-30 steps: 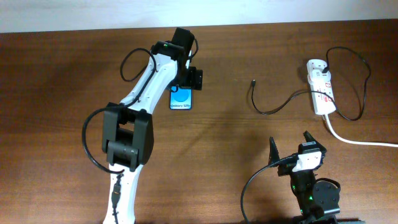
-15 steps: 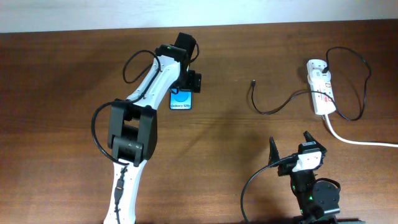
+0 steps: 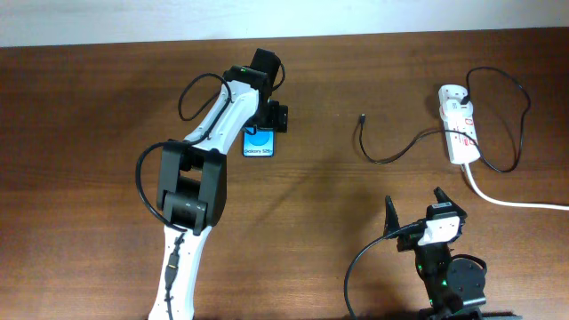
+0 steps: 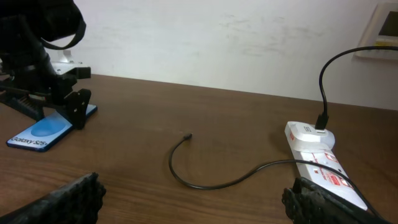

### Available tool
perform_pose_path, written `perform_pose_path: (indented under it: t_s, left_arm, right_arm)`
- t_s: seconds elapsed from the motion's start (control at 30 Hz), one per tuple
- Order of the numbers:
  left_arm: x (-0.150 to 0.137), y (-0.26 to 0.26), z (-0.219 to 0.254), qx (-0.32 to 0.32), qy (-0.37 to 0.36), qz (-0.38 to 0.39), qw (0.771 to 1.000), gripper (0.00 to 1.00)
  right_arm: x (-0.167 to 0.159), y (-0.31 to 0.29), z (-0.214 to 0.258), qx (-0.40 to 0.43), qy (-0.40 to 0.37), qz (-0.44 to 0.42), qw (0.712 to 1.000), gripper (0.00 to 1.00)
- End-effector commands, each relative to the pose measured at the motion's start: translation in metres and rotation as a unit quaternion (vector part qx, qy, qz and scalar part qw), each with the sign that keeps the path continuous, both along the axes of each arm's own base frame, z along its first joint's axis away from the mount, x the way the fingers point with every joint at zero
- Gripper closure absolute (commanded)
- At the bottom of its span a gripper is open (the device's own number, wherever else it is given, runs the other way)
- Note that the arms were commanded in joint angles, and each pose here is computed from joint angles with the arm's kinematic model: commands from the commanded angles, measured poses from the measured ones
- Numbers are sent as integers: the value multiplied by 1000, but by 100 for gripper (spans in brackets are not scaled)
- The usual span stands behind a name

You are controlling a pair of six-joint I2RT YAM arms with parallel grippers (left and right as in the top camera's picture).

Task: Plug charger to phone and switch on socket
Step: 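Close the left gripper on the phone's sides and hold it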

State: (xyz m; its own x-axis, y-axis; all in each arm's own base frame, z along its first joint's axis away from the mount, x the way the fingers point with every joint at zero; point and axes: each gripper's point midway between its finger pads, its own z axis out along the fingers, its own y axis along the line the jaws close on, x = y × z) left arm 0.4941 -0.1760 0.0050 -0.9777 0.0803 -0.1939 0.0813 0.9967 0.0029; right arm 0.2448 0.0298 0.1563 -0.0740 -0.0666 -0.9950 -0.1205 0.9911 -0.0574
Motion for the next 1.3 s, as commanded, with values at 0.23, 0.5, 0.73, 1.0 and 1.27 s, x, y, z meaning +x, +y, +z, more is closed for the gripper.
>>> perform_pose_path:
  t_s: [0.23, 0.5, 0.73, 1.0, 1.27]
  left_arm:
    - [0, -6, -12, -17, 10, 3, 1000, 3]
    - [0, -6, -12, -15, 10, 3, 1000, 6]
    - [0, -5, -12, -15, 10, 3, 1000, 8]
    - [-2, -2, -12, -13, 14, 36, 999, 10]
    - [2, -4, -12, -17, 6, 36, 999, 9]
  right_arm:
    - [0, 2, -4, 3, 6, 4, 1000, 2]
    - [0, 2, -4, 3, 6, 4, 1000, 2]
    - [0, 2, -4, 3, 6, 4, 1000, 2]
    - [0, 2, -4, 3, 6, 4, 1000, 2]
    - [0, 2, -4, 3, 6, 4, 1000, 2]
